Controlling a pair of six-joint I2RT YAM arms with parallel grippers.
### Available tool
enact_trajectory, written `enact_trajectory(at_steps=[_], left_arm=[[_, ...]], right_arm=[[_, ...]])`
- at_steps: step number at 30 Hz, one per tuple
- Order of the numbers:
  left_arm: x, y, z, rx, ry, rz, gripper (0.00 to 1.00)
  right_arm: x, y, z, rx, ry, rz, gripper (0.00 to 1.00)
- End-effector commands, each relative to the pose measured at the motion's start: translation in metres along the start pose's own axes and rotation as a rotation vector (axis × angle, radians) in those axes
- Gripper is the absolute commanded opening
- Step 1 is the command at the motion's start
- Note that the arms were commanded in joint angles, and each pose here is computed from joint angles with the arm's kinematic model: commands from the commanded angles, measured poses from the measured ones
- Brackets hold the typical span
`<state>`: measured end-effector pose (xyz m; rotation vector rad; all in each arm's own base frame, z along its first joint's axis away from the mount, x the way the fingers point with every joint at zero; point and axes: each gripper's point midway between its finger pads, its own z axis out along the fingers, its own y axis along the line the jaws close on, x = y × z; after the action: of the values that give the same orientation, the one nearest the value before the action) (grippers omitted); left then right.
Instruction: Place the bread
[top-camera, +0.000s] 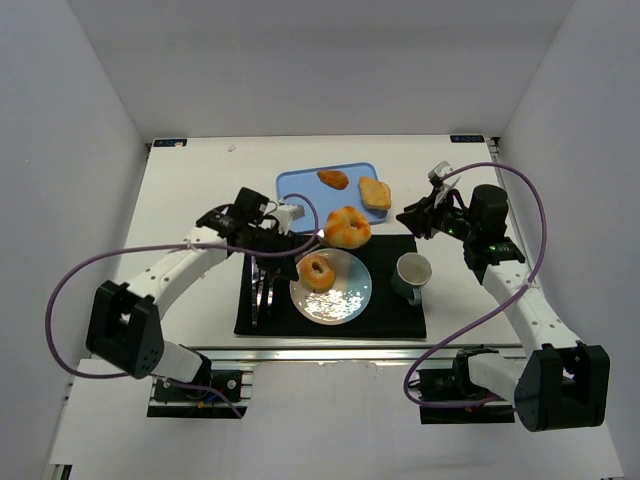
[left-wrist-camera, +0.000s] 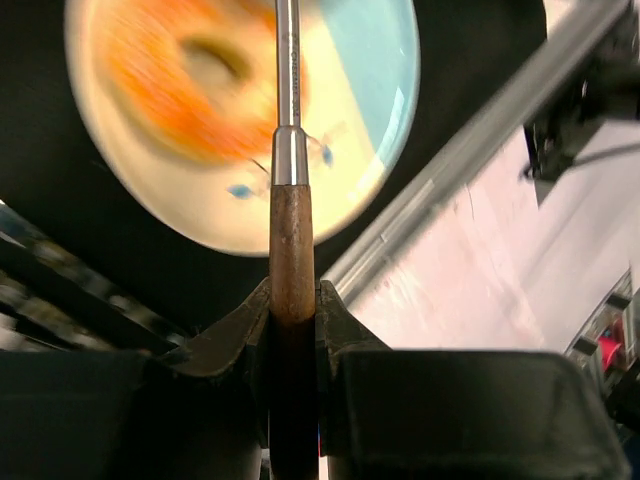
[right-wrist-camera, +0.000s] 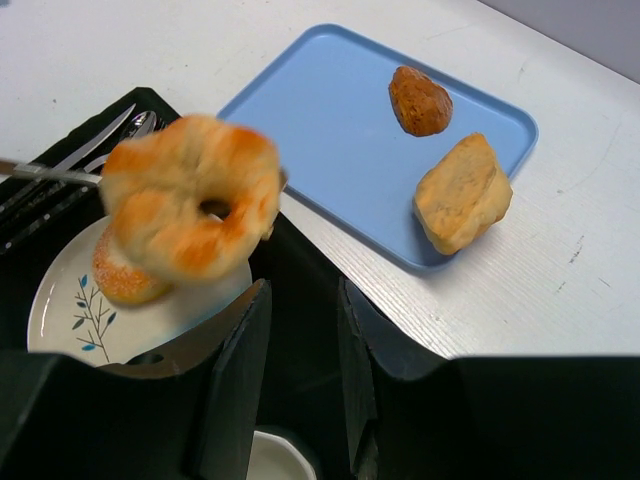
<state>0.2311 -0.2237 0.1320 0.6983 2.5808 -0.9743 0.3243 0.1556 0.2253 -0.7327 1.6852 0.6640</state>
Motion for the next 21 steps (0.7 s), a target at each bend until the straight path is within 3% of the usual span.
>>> enact_trajectory(at_steps=[1, 6, 21], left_arm=[[0.014, -0.026, -0.01, -0.003, -0.021, 0.051, 0.0], [0.046, -0.033, -0.006, -0.025, 0.018, 0.035, 0.0], [0.069, -0.024, 0.0, -0.224, 0.122, 0.132, 0.0]], right_arm=[[-0.012, 0.0, -0.001, -0.012, -0.023, -0.038, 0.39], [-0.014, 0.003, -0.002, -0.026, -0.024, -0.038, 0.39], [-0.012, 0.007, -0.005, -0.029, -0.023, -0.034, 0.39]])
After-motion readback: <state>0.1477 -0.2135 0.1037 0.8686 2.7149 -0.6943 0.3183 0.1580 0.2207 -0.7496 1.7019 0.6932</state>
